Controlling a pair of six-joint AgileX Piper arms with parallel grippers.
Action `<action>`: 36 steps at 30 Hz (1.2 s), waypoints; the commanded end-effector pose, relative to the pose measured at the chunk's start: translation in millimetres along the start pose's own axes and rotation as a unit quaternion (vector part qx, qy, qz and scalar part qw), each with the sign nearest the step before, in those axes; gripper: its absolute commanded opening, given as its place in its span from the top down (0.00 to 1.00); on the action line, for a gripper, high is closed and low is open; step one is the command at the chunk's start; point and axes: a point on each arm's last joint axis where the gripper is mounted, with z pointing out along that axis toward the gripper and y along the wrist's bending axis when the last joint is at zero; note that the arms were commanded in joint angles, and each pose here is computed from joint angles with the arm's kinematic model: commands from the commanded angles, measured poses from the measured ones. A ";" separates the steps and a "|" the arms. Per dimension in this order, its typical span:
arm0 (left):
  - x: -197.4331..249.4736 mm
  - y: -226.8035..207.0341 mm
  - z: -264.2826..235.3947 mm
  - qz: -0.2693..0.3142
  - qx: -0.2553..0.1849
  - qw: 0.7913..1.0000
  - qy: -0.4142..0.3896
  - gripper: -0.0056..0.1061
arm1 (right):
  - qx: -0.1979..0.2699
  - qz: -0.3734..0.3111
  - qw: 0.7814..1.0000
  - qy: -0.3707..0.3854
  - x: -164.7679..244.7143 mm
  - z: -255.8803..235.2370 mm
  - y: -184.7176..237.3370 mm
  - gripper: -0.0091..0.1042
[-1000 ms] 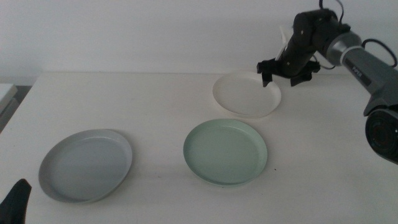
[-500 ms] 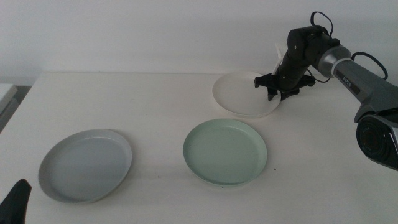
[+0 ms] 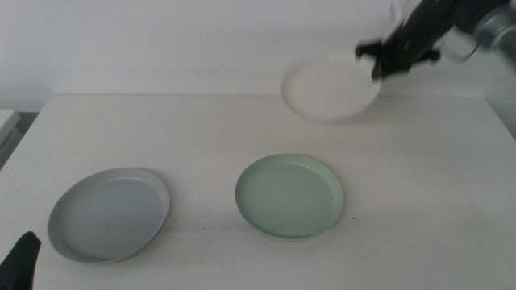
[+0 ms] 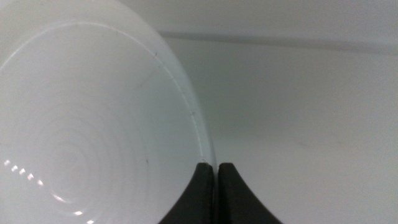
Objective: Stack the three bowls on top of each other.
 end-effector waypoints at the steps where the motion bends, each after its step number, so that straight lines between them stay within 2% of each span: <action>1: -1.3 -0.1 -0.3 -0.003 0.001 1.000 -0.008 0.11 | -0.051 -0.038 0.998 -0.022 -0.7 -50.1 22.7 0.94; 4: -1.3 -0.1 -0.3 -0.003 0.001 1.000 -0.008 0.11 | -0.061 -0.052 0.997 -0.017 20.6 -69.2 42.6 0.94; 8: -1.3 -0.1 -0.3 -0.003 0.001 1.000 -0.008 0.11 | -0.065 -0.047 0.996 -0.045 74.0 -73.1 62.9 0.94; 13: -1.3 -0.1 -0.3 -0.003 0.001 1.000 -0.008 0.11 | -0.074 -0.011 0.995 -0.071 143.4 -63.2 72.2 0.94; 17: -1.3 -0.1 -0.3 -0.003 0.001 1.000 -0.008 0.11 | -0.070 -0.004 0.997 -0.034 172.3 -40.2 76.4 0.94; 22: -1.3 -0.1 -0.3 -0.003 0.001 1.000 -0.008 0.11 | -0.060 0.001 0.998 0.002 181.9 -13.5 74.2 0.94; 30: -1.3 -0.1 -0.3 -0.003 0.001 1.000 -0.008 0.11 | -0.056 0.004 0.998 -0.002 182.6 -0.1 72.9 0.93; 33: -1.3 -0.1 -0.3 -0.003 0.001 1.000 -0.008 0.11 | -0.055 0.004 0.998 -0.004 182.5 1.4 72.7 0.88; 36: -1.3 -0.1 -0.3 -0.003 0.001 1.000 -0.008 0.11 | -0.055 0.004 0.998 -0.005 182.3 1.9 72.7 0.74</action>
